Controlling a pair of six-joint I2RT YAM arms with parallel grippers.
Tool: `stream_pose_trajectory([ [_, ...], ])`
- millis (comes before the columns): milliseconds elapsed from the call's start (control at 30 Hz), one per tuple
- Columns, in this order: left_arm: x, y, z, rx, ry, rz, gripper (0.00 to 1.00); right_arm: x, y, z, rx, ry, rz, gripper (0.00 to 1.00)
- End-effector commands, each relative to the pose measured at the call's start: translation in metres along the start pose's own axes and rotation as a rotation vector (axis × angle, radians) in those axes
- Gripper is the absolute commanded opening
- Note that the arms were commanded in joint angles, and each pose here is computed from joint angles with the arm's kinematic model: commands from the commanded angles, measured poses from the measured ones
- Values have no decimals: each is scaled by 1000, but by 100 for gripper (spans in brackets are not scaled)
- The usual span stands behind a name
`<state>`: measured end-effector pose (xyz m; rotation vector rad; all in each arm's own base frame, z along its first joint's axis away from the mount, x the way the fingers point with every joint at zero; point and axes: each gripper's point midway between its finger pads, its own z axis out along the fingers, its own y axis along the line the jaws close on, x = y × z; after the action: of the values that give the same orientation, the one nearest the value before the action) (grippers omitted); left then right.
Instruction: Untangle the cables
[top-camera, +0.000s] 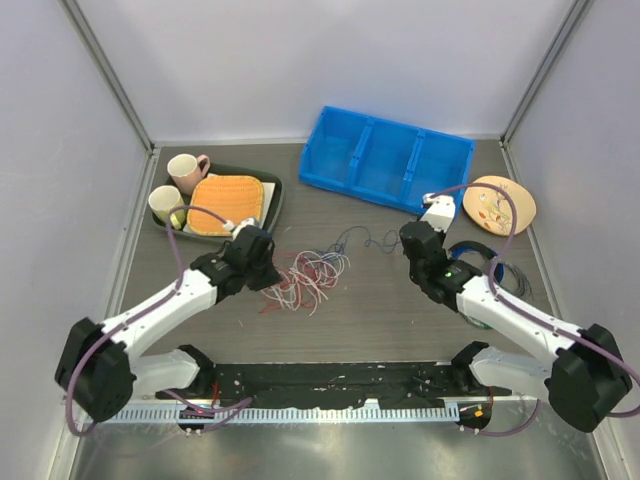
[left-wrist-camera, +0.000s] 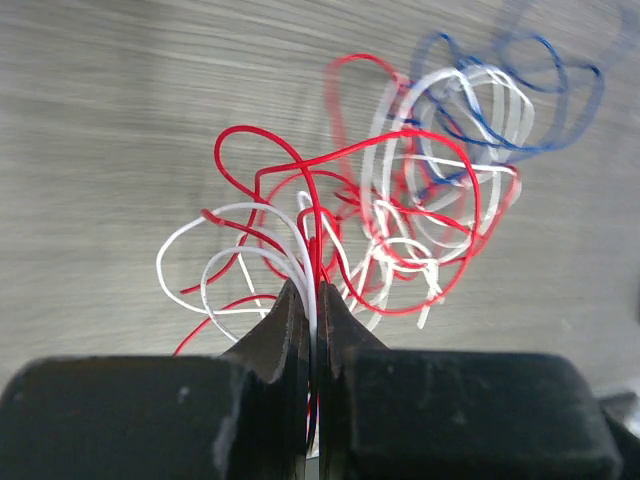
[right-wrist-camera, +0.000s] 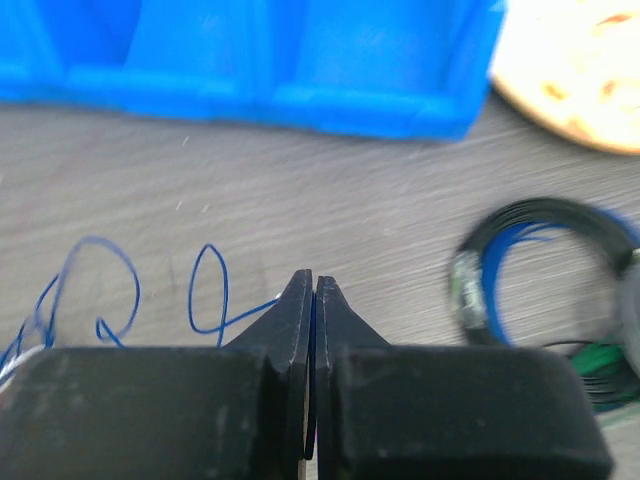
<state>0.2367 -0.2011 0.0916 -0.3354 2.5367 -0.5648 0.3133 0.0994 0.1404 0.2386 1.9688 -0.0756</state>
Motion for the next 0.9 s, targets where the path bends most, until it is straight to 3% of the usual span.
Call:
stream_pose_trajectory([
  [0,-34,86,-47,-403,-243,-126,0,-86,-44,-28,235,-213,56,1],
  [100,-49,123,-85,-537,-375,-238,0,-144,-62,-57,294,-332,150,1],
  [300,-48,193,-137,-761,-505,-452,5,-221,-99,-111,360,-468,231,1],
  [433,-51,199,-144,-778,-546,-499,6,-247,-135,-139,532,-506,226,1],
  [633,-48,214,-149,-904,-531,-523,6,-293,-165,-169,611,-582,269,1],
  [700,-49,213,-144,-899,-516,-518,3,-304,-169,-174,635,-588,242,1],
  [767,-48,204,-130,-838,-455,-481,0,-309,-153,-162,538,-588,176,1],
  [800,-60,191,-116,-743,-467,-476,0,-311,-141,-153,477,-588,179,1],
  [867,-53,172,-96,-610,-369,-393,0,-313,-109,-135,310,-569,112,1],
])
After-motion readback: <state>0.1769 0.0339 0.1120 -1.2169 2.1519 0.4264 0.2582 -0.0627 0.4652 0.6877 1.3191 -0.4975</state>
